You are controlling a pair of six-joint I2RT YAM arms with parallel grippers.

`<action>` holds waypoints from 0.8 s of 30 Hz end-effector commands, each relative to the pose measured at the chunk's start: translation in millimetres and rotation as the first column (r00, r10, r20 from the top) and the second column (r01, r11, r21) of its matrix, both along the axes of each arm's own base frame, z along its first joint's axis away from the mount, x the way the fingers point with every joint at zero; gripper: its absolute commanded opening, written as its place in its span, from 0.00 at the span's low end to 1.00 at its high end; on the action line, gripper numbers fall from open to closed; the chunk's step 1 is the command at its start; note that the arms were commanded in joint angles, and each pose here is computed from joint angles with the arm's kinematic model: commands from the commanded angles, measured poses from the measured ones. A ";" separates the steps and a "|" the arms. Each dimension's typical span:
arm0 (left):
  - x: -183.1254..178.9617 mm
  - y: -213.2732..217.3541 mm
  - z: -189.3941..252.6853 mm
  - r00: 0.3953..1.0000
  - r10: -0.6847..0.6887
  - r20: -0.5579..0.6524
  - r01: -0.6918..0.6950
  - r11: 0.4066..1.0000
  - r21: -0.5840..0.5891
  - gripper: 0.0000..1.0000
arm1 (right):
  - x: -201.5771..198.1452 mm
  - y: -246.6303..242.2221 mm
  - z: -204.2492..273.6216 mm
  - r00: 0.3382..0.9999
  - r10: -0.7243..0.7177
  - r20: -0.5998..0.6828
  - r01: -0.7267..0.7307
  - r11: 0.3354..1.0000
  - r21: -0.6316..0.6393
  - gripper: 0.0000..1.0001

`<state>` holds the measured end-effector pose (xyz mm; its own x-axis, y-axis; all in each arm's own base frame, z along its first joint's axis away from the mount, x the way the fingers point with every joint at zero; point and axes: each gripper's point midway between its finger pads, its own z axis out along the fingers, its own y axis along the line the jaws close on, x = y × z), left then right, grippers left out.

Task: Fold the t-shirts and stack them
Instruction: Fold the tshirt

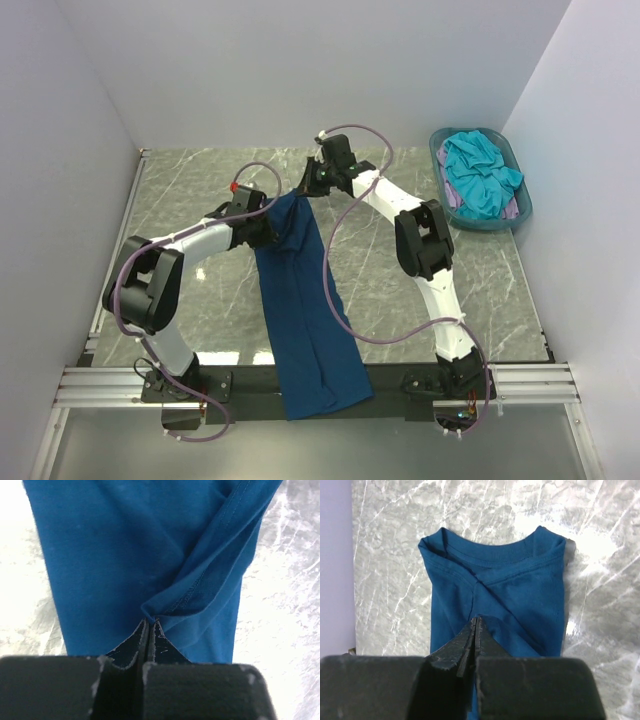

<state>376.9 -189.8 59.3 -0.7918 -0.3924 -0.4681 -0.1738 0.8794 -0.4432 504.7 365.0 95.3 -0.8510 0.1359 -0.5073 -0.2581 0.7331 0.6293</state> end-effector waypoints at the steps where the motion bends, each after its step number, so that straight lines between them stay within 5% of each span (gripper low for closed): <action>1: 7.3 5.3 7.5 0.999 0.042 0.011 -0.042 0.999 0.001 0.01 | 11.3 2.5 -10.8 1.000 -0.008 0.015 0.008 1.000 0.026 0.03; 24: 4.9 37.6 -0.3 0.984 0.178 -0.032 -0.177 0.984 0.031 0.22 | 8.1 -11.6 17.9 0.998 0.014 0.066 -0.016 0.999 0.038 0.35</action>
<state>380.3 -162.5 47.7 -0.7599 -0.4800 -0.4384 -0.3069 0.8594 -0.4090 505.4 363.1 58.3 -0.8728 0.1259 -0.4716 -0.2388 0.7326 0.6375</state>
